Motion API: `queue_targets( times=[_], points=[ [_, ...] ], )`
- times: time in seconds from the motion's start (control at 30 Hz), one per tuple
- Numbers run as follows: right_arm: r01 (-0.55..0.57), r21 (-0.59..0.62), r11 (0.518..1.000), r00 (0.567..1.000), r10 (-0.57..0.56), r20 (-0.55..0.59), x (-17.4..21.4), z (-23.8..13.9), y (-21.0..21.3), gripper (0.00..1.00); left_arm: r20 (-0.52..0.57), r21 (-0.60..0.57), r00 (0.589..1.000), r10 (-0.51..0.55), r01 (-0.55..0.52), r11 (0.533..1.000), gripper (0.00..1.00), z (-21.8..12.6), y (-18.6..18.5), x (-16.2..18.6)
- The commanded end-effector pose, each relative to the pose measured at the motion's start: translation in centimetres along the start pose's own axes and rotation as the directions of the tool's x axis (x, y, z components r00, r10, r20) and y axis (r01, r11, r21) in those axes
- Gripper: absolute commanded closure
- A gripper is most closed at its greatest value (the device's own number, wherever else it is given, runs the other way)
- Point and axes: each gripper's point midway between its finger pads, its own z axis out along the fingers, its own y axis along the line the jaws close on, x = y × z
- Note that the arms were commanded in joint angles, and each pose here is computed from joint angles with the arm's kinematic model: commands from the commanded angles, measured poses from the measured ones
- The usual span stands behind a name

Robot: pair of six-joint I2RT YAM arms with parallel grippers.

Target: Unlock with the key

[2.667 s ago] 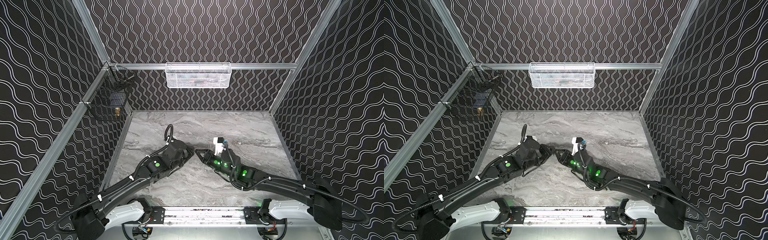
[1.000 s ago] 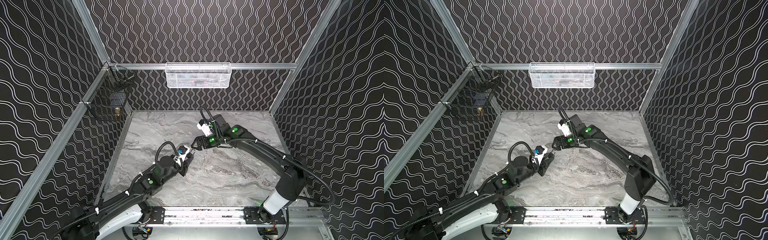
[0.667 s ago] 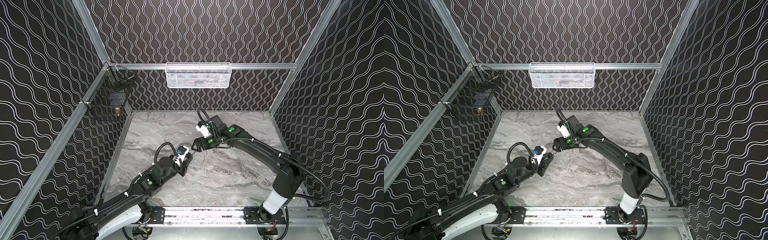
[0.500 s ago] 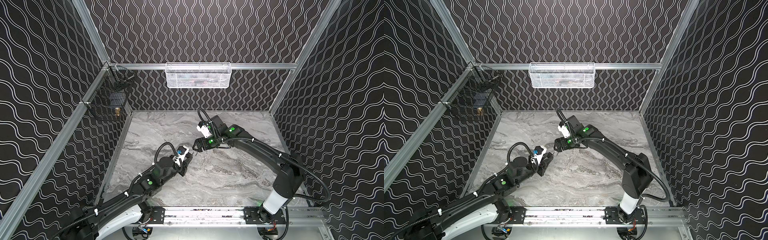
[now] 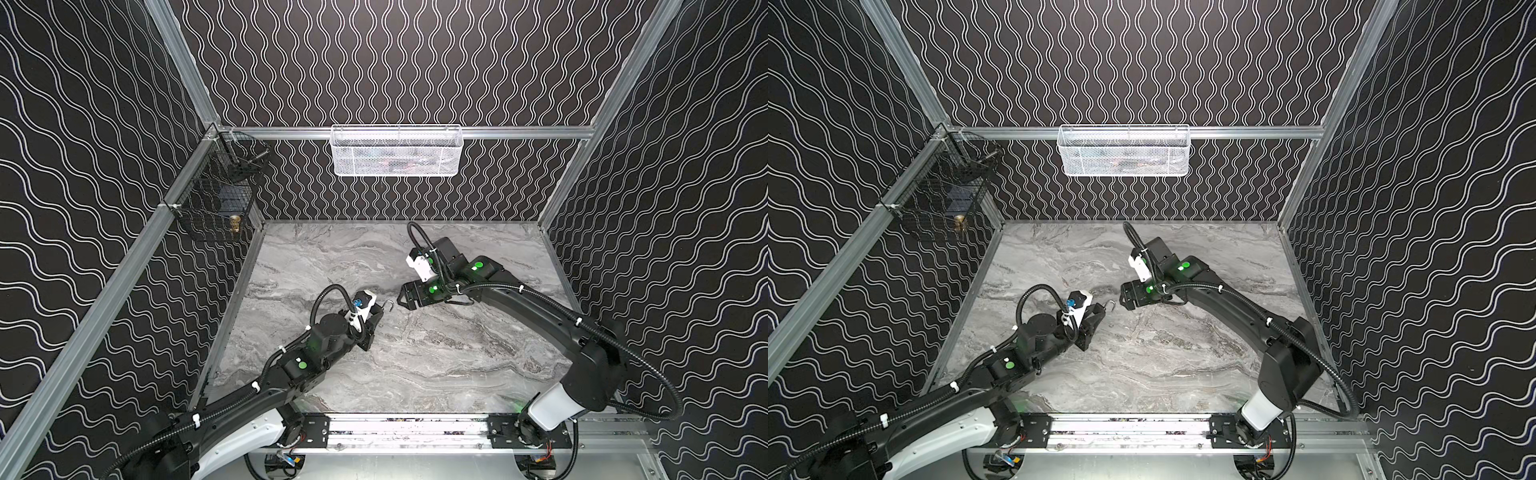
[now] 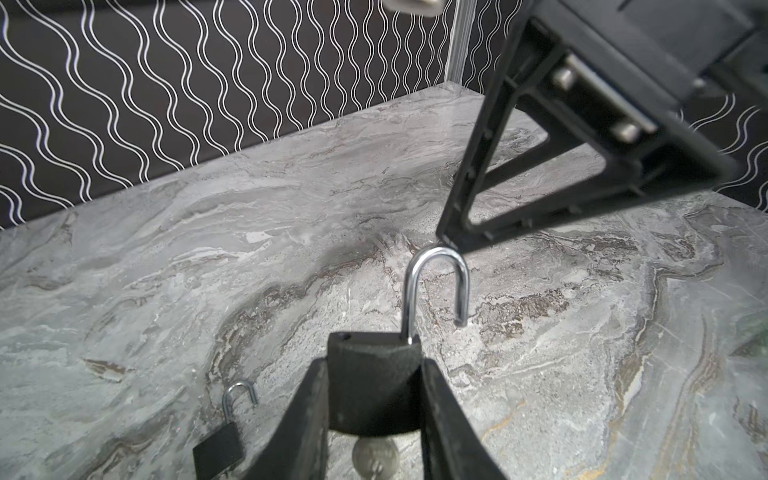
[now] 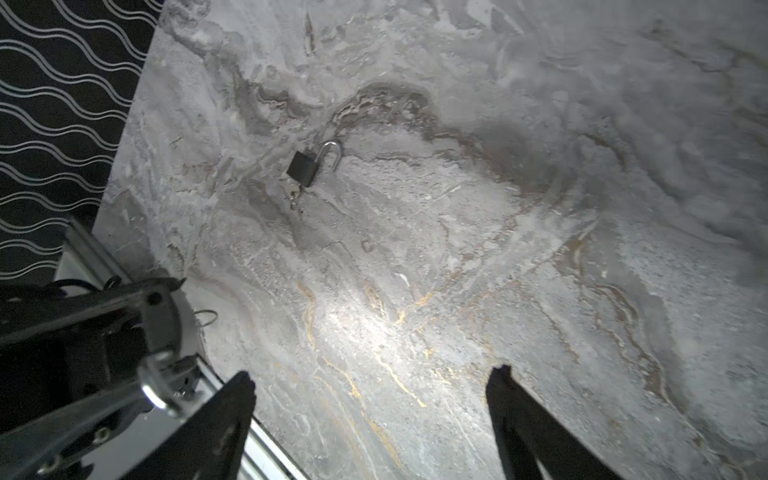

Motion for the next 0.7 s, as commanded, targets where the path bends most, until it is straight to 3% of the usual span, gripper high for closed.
queue_targets(
  times=[0.0, 0.13, 0.3, 0.67],
  points=[
    [-0.062, 0.043, 0.997, 0.994, 0.058, 0.088, -0.9, -1.1, -1.6, 0.1, 0.022, -0.081, 0.995, -0.095, 0.096, 0.992, 1.0, 0.2, 1.3, -1.5],
    [-0.137, 0.053, 0.989, 0.973, 0.124, 0.194, -1.1, -2.2, -3.6, 0.09, -0.089, -0.179, 0.977, -0.196, 0.178, 0.968, 1.0, 1.2, 2.3, -0.4],
    [-0.231, 0.02, 0.973, 0.932, 0.215, 0.291, -0.7, -2.9, -5.6, 0.09, -0.244, -0.292, 0.902, -0.356, 0.281, 0.914, 1.0, 2.7, 2.4, 2.2],
    [-0.337, -0.026, 0.941, 0.891, 0.327, 0.315, 1.3, -1.2, -7.8, 0.08, -0.414, -0.465, 0.798, -0.438, 0.229, 0.855, 1.0, 6.8, 2.6, 7.6]
  ],
)
